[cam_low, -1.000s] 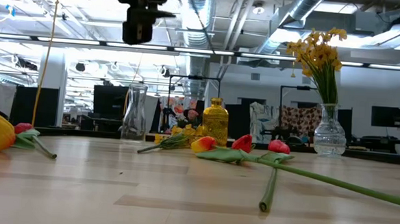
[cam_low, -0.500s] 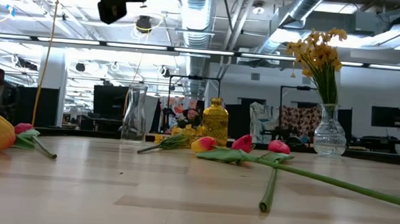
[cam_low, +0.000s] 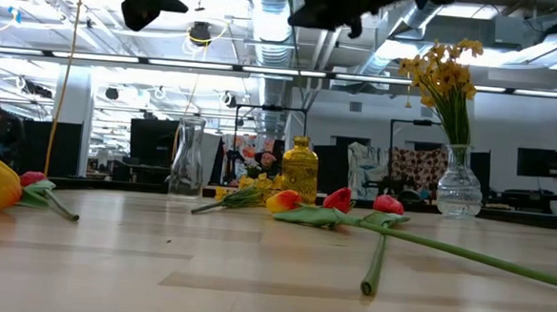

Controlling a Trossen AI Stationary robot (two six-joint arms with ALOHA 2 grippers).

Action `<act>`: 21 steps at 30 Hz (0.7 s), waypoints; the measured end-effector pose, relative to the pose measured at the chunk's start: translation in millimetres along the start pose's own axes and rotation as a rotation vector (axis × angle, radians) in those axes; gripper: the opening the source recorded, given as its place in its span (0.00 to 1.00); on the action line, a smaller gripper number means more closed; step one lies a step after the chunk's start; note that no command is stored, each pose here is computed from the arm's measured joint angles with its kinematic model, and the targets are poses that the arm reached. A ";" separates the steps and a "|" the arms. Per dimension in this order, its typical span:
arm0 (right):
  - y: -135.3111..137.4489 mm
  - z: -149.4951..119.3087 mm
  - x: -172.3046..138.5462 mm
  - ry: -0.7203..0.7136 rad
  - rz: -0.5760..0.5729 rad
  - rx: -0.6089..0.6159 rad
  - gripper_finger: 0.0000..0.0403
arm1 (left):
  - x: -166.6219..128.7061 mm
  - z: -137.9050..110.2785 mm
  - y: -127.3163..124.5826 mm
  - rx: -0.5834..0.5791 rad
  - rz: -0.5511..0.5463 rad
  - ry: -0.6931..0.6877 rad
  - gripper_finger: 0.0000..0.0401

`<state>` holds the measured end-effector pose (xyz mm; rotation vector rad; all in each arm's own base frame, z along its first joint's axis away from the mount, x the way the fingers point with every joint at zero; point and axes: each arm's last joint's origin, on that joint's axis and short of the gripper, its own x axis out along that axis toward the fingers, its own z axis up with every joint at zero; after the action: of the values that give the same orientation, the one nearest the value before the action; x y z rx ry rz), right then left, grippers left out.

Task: Sort flowers into vase by color
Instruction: Put the left yellow flower into the yellow flower vase

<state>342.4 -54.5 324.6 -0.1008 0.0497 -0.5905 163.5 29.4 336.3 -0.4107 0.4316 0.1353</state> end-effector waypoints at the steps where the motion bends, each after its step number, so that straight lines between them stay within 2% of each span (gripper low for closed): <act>1: -3.7 -3.3 1.1 -0.016 -0.013 0.005 0.07 | 1.4 -1.6 0.9 0.004 0.004 0.003 0.43; 9: -23.4 -30.2 2.7 -0.063 -0.078 -0.002 0.07 | 11.1 -14.6 8.0 0.001 0.051 0.031 0.43; 21: -27.9 -54.9 -9.0 -0.144 -0.092 0.034 0.07 | 16.5 -21.5 11.7 -0.010 0.072 0.036 0.43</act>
<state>315.3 -77.0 273.3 -0.1129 -0.1046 -0.6748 167.7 31.9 307.1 -0.4078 0.4820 0.2005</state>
